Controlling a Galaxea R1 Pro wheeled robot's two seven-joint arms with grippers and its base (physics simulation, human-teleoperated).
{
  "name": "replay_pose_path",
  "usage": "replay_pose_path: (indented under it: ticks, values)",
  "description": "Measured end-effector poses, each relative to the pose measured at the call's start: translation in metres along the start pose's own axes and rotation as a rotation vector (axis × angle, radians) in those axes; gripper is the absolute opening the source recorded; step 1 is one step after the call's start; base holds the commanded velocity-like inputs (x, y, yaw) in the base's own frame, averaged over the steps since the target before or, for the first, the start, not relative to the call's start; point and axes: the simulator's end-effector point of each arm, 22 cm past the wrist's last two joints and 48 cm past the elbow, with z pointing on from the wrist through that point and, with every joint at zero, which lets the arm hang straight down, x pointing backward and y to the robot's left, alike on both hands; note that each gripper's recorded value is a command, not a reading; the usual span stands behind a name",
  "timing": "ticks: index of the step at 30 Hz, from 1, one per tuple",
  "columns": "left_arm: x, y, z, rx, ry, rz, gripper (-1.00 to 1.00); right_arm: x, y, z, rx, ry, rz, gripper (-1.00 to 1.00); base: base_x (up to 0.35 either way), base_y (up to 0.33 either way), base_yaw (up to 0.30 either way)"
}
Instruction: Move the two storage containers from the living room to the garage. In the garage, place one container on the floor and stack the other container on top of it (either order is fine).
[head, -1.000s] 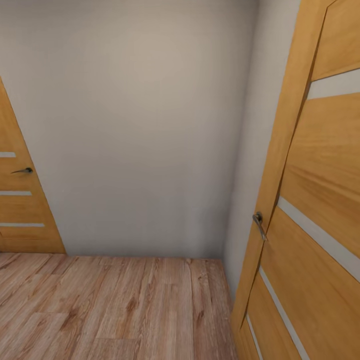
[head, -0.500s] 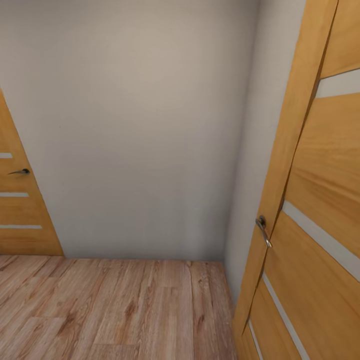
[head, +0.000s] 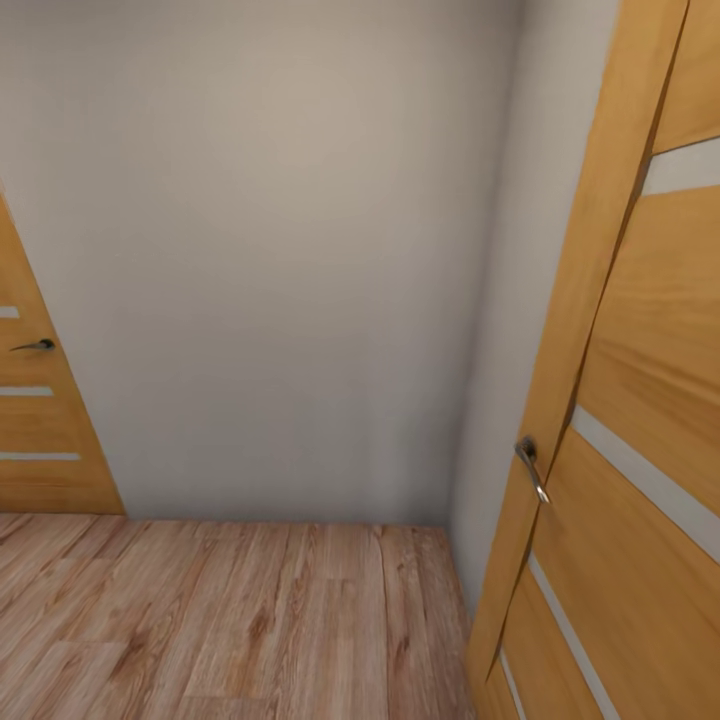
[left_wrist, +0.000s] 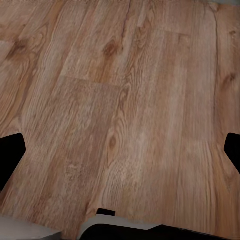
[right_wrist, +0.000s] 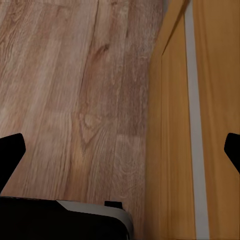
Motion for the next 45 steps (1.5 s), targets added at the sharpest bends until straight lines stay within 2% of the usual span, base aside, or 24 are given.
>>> replay_pose_path:
  ticks: [31,45]
  values:
    - [0.0000,-0.0008,0.0001,0.000,0.000,-0.001,1.00,-0.0001,0.0005,0.0003,-0.002,0.000,-0.001,1.00,0.013,0.018,0.000]
    - [0.0001,-0.0006,0.0001,0.000,0.001,-0.001,1.00,0.0000,0.0006,0.0002,-0.003,0.000,-0.001,1.00,0.079,0.000,0.000]
